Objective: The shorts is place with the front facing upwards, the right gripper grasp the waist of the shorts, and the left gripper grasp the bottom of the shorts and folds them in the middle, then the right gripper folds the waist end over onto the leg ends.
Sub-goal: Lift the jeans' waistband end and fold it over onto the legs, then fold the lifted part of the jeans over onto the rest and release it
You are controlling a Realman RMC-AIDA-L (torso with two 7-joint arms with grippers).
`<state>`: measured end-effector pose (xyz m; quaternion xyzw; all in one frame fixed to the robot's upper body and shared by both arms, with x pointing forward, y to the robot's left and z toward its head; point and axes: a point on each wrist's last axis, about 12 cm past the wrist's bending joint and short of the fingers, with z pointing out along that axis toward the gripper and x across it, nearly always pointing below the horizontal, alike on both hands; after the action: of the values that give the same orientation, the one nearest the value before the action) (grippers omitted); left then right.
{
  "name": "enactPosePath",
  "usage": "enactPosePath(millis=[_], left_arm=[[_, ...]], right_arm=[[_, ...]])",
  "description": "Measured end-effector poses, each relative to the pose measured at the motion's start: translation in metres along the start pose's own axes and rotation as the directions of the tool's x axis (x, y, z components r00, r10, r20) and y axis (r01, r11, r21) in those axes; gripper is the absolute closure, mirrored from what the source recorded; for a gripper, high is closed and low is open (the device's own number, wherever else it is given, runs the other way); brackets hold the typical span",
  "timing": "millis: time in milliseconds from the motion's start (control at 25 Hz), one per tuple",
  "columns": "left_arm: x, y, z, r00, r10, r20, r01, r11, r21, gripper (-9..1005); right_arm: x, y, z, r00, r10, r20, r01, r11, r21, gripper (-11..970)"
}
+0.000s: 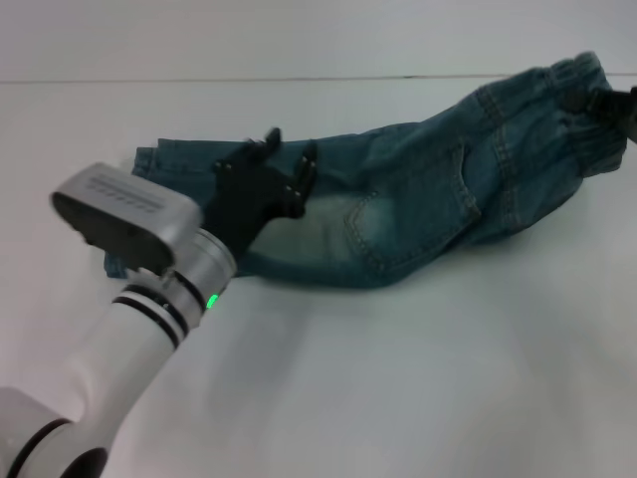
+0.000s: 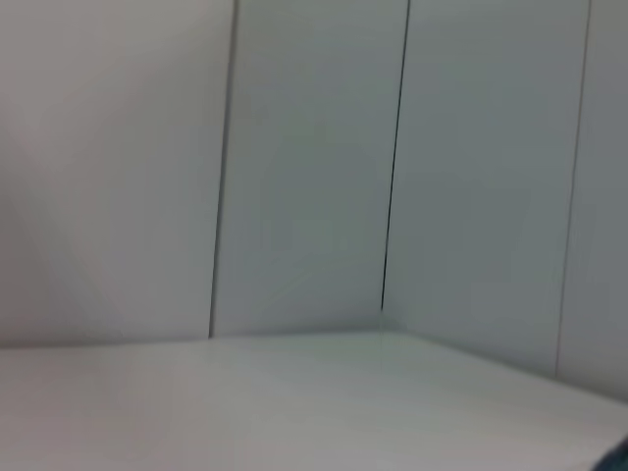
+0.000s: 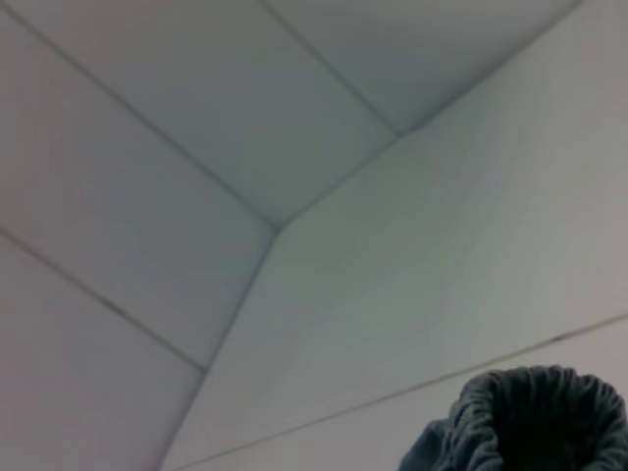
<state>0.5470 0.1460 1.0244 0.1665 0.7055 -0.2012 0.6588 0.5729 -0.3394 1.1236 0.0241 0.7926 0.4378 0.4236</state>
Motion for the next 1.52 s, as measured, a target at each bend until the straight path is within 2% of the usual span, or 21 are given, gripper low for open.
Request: enactPosePath(millis=[120,400,760,1000,1160,1360,1520], left_arm=[[0.003,-0.009,0.007,0.998,0.048,-0.05,-0.048,0.999,0.008,497],[0.008,-0.015,0.008,0.992,0.074,-0.101,-0.073,0.997,0.01,665],[0.013,-0.028,0.005,0.987,0.09,-0.133,-0.086,0.995,0.041,1001],[0.015,-0.042,0.002,0.988,0.084,-0.13,-0.072,0.993,0.096,995],[0.014,-0.053,0.001,0.989,0.082,-0.125,-0.065,0.988,0.14,995],[0.013,-0.062,0.001,0.99,0.075,-0.12,-0.054,0.984,0.171,996],[0.015,-0.06,-0.003,0.99,0.062,-0.124,-0.043,0.988,0.152,996]], right_arm=[[-0.009,0.013,0.002,0.999,-0.03,-0.016,0.029,0.999,-0.041,859],[-0.033,0.048,0.015,0.993,-0.101,-0.055,0.092,0.985,-0.147,858],[-0.067,0.104,0.063,0.957,-0.26,-0.131,0.222,0.942,-0.252,859],[-0.077,0.136,0.099,0.91,-0.376,-0.175,0.326,0.909,-0.259,859],[-0.071,0.16,0.126,0.867,-0.454,-0.208,0.391,0.876,-0.283,859],[-0.056,0.174,0.152,0.813,-0.512,-0.276,0.434,0.85,-0.297,858],[-0.045,0.176,0.164,0.791,-0.523,-0.317,0.431,0.845,-0.317,858]])
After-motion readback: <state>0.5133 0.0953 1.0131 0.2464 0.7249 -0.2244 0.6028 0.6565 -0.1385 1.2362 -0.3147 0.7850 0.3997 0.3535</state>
